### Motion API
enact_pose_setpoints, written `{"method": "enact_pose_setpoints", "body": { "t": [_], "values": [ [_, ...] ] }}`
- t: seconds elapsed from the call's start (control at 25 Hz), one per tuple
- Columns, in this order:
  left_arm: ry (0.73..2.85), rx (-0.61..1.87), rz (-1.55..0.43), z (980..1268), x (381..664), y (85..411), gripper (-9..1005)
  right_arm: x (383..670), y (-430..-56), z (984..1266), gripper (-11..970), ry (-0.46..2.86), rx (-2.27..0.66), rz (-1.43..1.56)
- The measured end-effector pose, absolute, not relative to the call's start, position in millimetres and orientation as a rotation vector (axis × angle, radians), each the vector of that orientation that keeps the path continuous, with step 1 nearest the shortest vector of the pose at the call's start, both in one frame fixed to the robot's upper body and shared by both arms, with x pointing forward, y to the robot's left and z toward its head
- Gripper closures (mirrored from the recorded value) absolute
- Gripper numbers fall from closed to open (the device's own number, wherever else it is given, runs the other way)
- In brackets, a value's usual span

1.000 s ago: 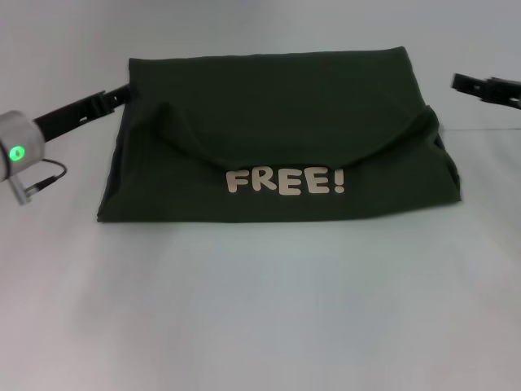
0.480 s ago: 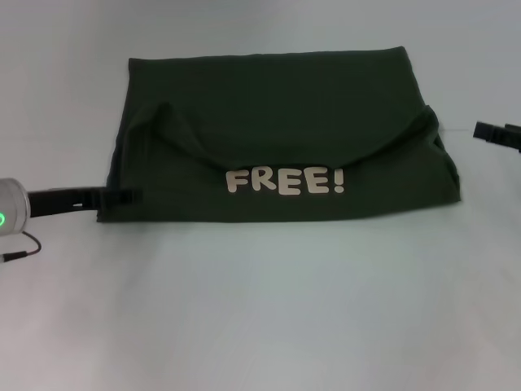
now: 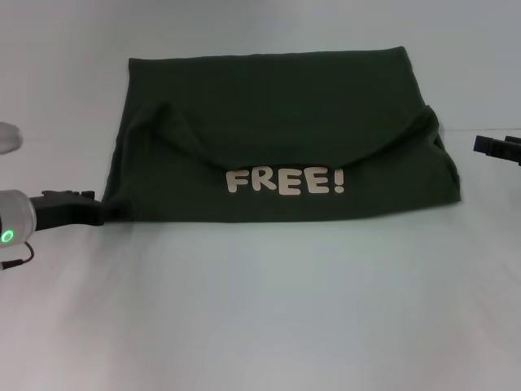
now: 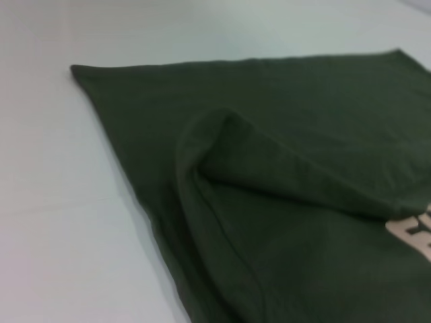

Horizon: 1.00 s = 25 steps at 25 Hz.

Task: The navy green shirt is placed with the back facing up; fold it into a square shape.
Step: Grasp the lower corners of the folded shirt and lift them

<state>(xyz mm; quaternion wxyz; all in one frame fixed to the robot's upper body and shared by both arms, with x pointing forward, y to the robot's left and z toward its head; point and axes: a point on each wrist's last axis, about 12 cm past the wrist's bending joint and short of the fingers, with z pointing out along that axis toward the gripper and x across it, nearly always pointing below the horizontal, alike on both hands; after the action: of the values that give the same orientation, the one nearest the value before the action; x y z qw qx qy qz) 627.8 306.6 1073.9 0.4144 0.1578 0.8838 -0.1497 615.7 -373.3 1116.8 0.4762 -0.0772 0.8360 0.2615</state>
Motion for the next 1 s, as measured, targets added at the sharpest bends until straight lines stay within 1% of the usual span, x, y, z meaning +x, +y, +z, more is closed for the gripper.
{"method": "enact_pose_setpoints", "body": {
  "t": [0.52,1.0],
  "values": [
    [2.248,0.458,-0.291,1064.4,630.9,295.4,244,613.4,-373.8,1114.4,178,2.050,-0.187,0.641],
    [2.249,0.493,-0.304,1063.8,632.9,285.4,243,613.4,-373.0,1114.0,178,2.053,-0.194,0.641]
  ]
}}
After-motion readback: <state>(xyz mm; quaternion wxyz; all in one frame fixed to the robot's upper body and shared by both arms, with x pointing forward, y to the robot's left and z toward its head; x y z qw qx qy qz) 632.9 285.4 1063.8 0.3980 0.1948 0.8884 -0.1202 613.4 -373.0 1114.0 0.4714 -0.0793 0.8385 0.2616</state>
